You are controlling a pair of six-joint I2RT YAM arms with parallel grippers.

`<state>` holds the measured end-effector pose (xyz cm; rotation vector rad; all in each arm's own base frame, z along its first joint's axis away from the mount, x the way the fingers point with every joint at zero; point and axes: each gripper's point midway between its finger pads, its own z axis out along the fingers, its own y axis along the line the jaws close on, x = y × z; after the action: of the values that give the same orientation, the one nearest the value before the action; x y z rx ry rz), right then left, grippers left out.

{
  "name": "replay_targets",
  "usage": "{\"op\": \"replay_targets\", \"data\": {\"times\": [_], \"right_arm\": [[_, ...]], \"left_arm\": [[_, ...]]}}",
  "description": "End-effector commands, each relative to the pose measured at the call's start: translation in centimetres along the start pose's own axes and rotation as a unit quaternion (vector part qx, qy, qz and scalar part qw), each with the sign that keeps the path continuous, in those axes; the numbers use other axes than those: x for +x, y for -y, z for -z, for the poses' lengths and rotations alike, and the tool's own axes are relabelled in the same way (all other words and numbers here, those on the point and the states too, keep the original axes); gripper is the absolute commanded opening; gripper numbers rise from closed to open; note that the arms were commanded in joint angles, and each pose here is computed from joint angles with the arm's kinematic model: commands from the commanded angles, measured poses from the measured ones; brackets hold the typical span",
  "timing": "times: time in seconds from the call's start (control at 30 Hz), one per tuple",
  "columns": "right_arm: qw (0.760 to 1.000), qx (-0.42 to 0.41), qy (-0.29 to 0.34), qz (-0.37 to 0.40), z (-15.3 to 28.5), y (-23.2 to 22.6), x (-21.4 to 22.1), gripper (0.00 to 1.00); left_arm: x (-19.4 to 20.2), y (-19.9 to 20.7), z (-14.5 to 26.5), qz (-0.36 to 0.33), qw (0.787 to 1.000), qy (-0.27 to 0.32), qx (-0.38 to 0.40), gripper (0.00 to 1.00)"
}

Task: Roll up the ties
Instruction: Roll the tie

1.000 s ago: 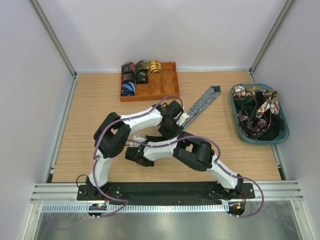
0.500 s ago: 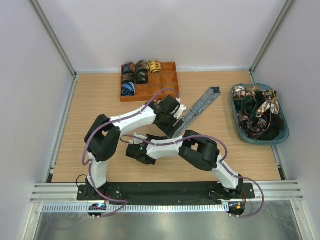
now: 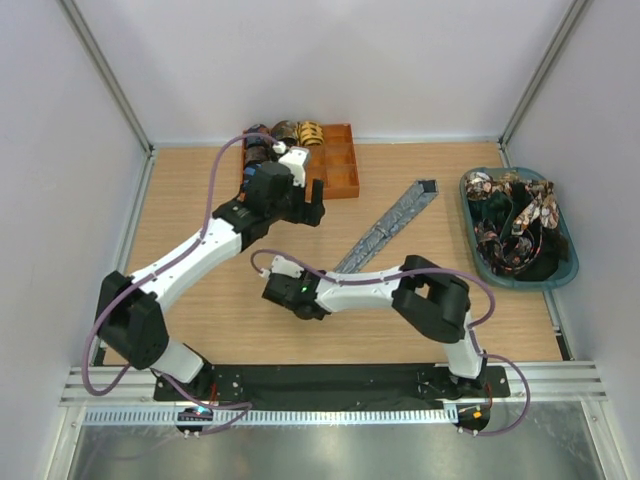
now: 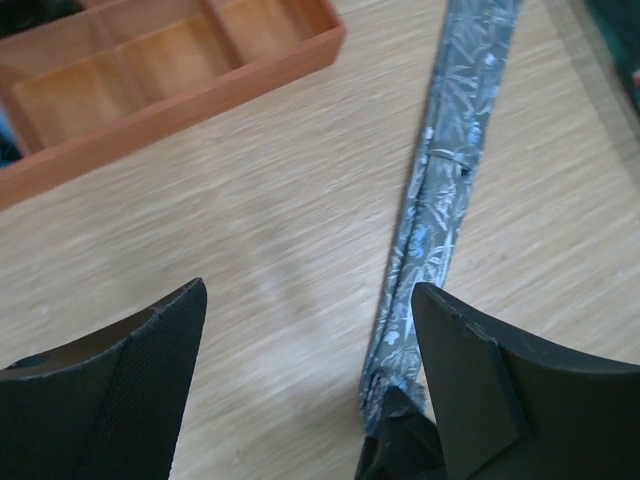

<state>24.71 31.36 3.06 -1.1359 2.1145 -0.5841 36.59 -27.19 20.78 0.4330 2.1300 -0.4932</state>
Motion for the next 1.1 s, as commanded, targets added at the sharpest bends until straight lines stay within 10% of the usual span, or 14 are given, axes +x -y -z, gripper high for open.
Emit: {"op": "replay_targets", "data": {"times": [0.0,0.1,0.57,1.07], "right_arm": [[0.986,-0.119,0.053,-0.103,1.4,-1.2,-2.2,0.27],[0.973,-0.177,0.072,-0.131,1.9,-1.5,-2.4,0.27],[0.882,-0.388,0.109,-0.244,2.6,-1.4,-2.2,0.28],[0.737,-0.578,0.093,-0.337,2.1,0.0,-1.5,0.27]], "left_arm": [[-2.3,-2.3,1.6,0.051,0.993,0.092,-0.050,0.84],[-1.6,-4.6,2.7,0.090,0.985,0.114,-0.095,1.00],[1.6,-10.9,4.7,0.249,0.939,0.168,-0.169,1.00],[5.9,-7.3,2.7,0.179,0.974,0.132,-0.045,1.00]]}}
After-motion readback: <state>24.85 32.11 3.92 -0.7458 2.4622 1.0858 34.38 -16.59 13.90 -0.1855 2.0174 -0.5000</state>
